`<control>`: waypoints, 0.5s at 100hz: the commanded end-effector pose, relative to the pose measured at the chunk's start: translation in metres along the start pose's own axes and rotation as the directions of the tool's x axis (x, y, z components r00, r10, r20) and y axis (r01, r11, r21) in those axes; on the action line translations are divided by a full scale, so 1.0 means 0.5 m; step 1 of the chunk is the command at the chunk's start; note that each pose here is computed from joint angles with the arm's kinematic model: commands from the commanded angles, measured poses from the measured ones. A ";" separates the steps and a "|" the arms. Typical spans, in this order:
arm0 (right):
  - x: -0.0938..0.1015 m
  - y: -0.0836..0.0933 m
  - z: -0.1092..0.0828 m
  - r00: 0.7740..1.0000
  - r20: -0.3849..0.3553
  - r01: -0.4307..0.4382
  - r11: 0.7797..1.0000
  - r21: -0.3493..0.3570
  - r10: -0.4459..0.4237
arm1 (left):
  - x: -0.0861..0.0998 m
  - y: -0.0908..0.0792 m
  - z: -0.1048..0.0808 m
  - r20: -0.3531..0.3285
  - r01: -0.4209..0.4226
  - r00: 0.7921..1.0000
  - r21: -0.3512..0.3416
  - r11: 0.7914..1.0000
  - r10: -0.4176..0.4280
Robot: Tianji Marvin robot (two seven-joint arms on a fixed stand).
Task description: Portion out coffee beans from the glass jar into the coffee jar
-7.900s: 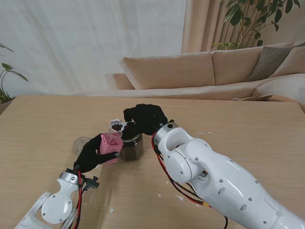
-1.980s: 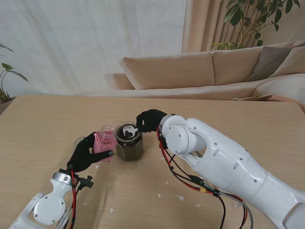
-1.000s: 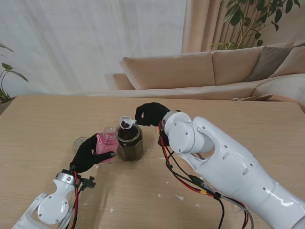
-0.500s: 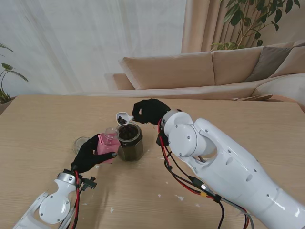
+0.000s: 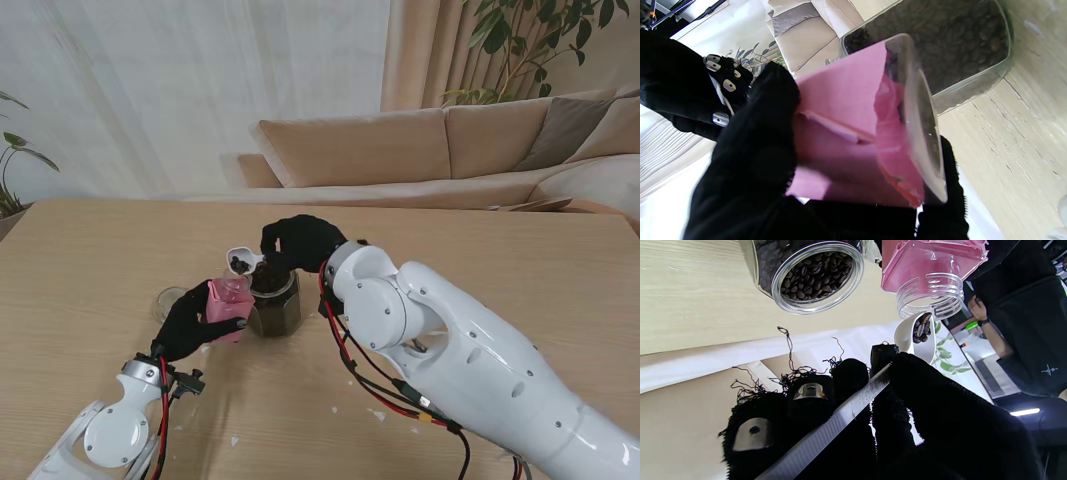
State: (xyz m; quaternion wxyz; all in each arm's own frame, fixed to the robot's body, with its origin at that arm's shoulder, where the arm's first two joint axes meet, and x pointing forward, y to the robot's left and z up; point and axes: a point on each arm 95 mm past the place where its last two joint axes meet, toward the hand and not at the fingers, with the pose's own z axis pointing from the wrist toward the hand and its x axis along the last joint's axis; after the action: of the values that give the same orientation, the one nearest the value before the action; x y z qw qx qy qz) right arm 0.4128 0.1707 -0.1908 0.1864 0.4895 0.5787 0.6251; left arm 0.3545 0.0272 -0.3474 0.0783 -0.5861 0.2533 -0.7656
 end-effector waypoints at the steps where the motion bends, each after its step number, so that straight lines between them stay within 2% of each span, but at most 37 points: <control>1: 0.010 -0.012 -0.006 1.000 -0.015 0.002 1.000 0.022 -0.002 | 0.008 0.008 0.002 -0.007 0.010 1.000 -0.013 1.000 -0.010; 50: 0.018 -0.027 -0.022 0.998 -0.033 0.062 0.998 -0.009 -0.062 | 0.011 0.010 0.004 -0.004 0.014 1.000 -0.009 1.000 -0.014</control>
State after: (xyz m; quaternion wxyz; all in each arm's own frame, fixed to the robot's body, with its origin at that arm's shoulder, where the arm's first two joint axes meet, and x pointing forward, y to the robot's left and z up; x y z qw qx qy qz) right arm 0.3999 0.1724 -0.1946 0.2026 0.4645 0.5886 0.6298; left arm 0.3552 0.0257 -0.3465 0.0784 -0.5870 0.2517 -0.7654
